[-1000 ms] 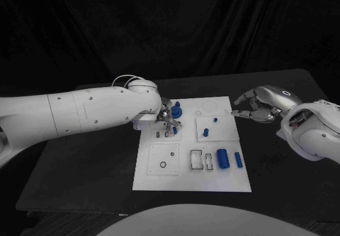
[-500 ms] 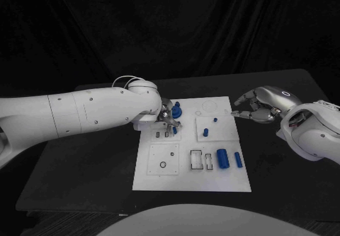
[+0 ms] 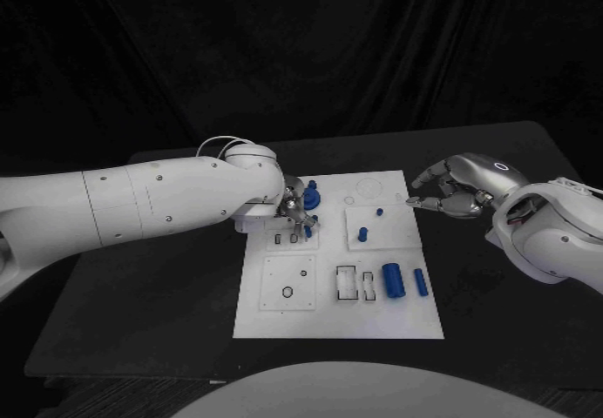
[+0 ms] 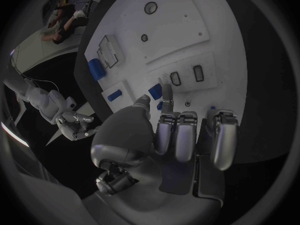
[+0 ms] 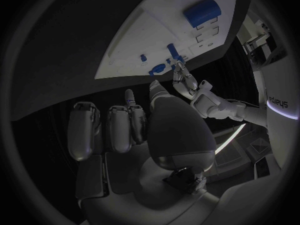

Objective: Assemble the parts on the task board

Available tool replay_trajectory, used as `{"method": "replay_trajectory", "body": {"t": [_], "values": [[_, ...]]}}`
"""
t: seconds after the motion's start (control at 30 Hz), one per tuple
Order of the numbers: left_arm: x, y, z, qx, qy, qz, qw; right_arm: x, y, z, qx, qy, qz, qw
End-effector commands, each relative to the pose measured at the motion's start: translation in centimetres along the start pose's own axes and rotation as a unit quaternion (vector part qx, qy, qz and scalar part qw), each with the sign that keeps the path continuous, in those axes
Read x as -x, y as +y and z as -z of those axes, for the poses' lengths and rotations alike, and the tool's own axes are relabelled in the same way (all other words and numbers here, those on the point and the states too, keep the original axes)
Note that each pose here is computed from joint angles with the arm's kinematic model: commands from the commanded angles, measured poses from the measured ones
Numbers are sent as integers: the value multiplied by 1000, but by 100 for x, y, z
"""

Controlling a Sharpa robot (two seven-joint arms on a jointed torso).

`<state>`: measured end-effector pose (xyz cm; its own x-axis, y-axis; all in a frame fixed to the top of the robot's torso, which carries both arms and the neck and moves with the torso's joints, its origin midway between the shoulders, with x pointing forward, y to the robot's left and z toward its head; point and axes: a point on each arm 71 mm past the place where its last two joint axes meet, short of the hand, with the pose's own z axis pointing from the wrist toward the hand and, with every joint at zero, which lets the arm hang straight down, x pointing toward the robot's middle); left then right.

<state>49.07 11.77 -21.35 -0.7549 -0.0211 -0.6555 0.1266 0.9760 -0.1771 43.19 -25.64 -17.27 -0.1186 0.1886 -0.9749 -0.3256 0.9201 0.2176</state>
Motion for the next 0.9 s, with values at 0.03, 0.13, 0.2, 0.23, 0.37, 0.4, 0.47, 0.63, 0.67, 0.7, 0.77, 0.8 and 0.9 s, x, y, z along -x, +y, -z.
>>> {"method": "replay_trajectory", "body": {"t": [0.03,0.13,0.2,0.23,0.37,0.4,0.47,0.63,0.67,0.7,0.77,0.8,0.9], "values": [[-17,-22,-8,-8,4,-3,1000,-9,-1,2,2,-2,1,1000],[-18,-23,-12,-8,4,-3,1000,-11,-2,1,2,-1,1,1000],[-20,-24,-15,-8,4,-2,1000,-12,0,1,3,-1,1,1000],[-21,-24,-16,-7,4,-2,1000,-13,0,0,3,-1,1,1000],[-27,-25,-23,-5,4,-2,1000,-15,1,-3,3,-1,1,1000],[-29,-25,-25,-5,4,-1,1000,-15,1,-4,3,-1,1,1000],[-32,-26,-28,-5,4,-1,1000,-15,1,-5,3,-1,1,1000],[-42,-27,-34,-5,5,-1,1000,-15,-6,-6,2,-2,-1,1000],[-44,-27,-35,-6,5,-1,1000,-14,-7,-6,2,-2,-1,1000],[-46,-28,-35,-6,5,0,1000,-14,-8,-6,2,-2,-1,1000],[-48,-30,-36,-7,5,0,1000,-16,-10,-7,2,-2,-2,1000],[-49,-31,-36,-7,5,0,1000,-17,-10,-7,2,-2,-2,1000],[-51,-33,-38,-8,5,0,1000,-24,-11,-7,2,-1,-2,1000]]}}
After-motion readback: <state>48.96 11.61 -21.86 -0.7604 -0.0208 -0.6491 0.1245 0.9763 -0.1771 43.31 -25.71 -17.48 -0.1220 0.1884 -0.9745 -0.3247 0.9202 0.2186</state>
